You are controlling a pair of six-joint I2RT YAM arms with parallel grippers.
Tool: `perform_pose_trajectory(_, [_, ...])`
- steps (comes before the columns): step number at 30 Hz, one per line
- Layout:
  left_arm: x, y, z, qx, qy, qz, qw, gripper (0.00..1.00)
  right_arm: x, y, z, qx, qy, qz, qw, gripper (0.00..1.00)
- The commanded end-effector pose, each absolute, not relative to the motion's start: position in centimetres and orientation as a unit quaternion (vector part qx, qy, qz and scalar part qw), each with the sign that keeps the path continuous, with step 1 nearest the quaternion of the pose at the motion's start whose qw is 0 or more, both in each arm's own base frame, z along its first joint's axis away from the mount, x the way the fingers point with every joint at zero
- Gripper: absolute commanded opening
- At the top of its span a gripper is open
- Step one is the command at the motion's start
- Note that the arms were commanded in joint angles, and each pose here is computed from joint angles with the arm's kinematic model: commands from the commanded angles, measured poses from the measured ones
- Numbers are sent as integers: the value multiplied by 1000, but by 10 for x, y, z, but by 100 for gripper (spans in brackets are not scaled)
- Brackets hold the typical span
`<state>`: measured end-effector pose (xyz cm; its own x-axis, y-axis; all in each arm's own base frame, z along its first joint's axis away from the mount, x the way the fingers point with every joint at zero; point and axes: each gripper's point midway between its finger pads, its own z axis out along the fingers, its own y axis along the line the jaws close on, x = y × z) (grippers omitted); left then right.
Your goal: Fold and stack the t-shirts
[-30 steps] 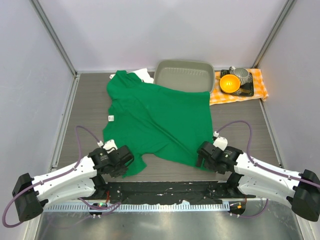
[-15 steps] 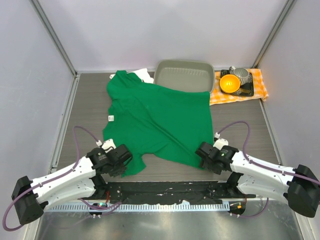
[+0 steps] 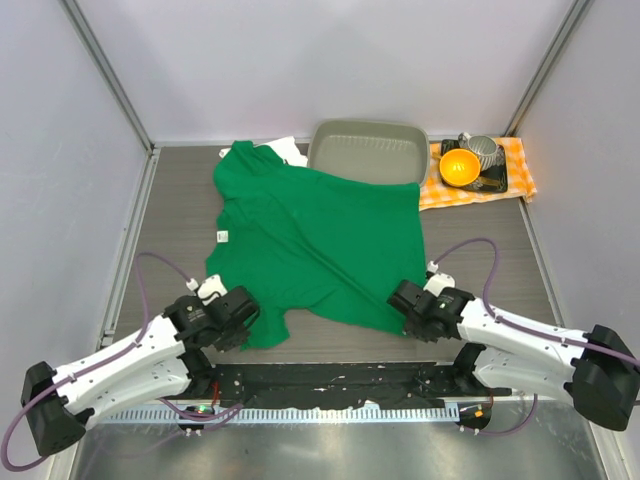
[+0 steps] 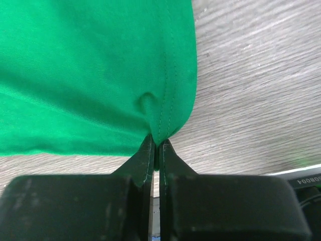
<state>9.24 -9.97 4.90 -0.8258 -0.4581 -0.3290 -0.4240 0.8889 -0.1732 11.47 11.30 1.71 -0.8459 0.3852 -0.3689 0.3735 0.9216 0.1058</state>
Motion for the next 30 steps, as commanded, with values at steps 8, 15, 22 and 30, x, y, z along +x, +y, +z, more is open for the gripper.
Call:
perform_pose_trajectory(8, [127,-82,141,-265,912,-69,304,0,173,116,126,151,926,20,344,1])
perform_pose_trajectory(15, [139,-71,179,-274,891,-76,353,0,202,105,164,139,899,-15,414,1])
perform_pose_trajectory(22, [150,-63,234,-285,861,-105,408,0,222,100,167,138,893,-25,428,1])
perform_pose_trajectory(30, [135,-53,242,-301,854,-139,400,0,216,95,169,149,894,2,423,1])
